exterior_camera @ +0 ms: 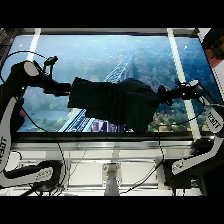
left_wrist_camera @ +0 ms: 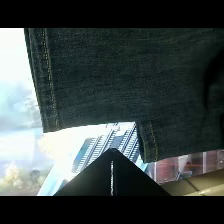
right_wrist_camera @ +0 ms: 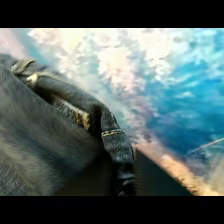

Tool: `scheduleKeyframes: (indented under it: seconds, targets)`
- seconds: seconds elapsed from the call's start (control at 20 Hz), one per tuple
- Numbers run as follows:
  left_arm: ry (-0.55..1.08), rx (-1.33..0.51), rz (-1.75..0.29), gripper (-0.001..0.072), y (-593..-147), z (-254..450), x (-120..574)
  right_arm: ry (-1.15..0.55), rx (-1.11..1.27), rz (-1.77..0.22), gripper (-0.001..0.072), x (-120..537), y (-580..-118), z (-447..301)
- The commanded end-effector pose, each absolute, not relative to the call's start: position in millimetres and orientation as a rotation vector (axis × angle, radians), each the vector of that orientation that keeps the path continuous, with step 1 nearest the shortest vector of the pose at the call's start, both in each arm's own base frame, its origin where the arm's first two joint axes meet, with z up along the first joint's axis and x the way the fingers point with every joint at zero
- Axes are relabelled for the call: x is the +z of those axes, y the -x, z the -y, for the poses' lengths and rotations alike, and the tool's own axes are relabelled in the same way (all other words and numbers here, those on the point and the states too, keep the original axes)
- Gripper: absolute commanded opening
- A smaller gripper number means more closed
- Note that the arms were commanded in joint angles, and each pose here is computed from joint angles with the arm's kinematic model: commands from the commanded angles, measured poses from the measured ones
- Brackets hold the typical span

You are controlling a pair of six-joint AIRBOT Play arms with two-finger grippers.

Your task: Fold the clothes and pants, and hang the long-sleeved shirts on hangers.

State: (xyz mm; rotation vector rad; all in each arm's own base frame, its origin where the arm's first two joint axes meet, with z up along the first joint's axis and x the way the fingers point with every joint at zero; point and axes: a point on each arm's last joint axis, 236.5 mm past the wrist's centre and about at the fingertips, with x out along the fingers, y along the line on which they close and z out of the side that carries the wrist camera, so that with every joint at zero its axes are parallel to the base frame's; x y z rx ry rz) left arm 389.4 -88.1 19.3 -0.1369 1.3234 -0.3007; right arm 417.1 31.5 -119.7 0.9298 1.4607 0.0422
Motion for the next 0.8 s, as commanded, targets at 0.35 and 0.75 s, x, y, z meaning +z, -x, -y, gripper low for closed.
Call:
scheduleKeyframes:
  seconds: [0.35, 0.75]
  targets:
    - [0.184, -0.096, -1.451, 0.031, -394, 22, -34, -0.757, 0.1, -1.329, 0.0038, -42, -463, 10]
    - [0.373, -0.267, -1.557, 0.0366, -393, 60, -85, -0.644, 0.125, -1.049, 0.0038, 68, -525, 45]
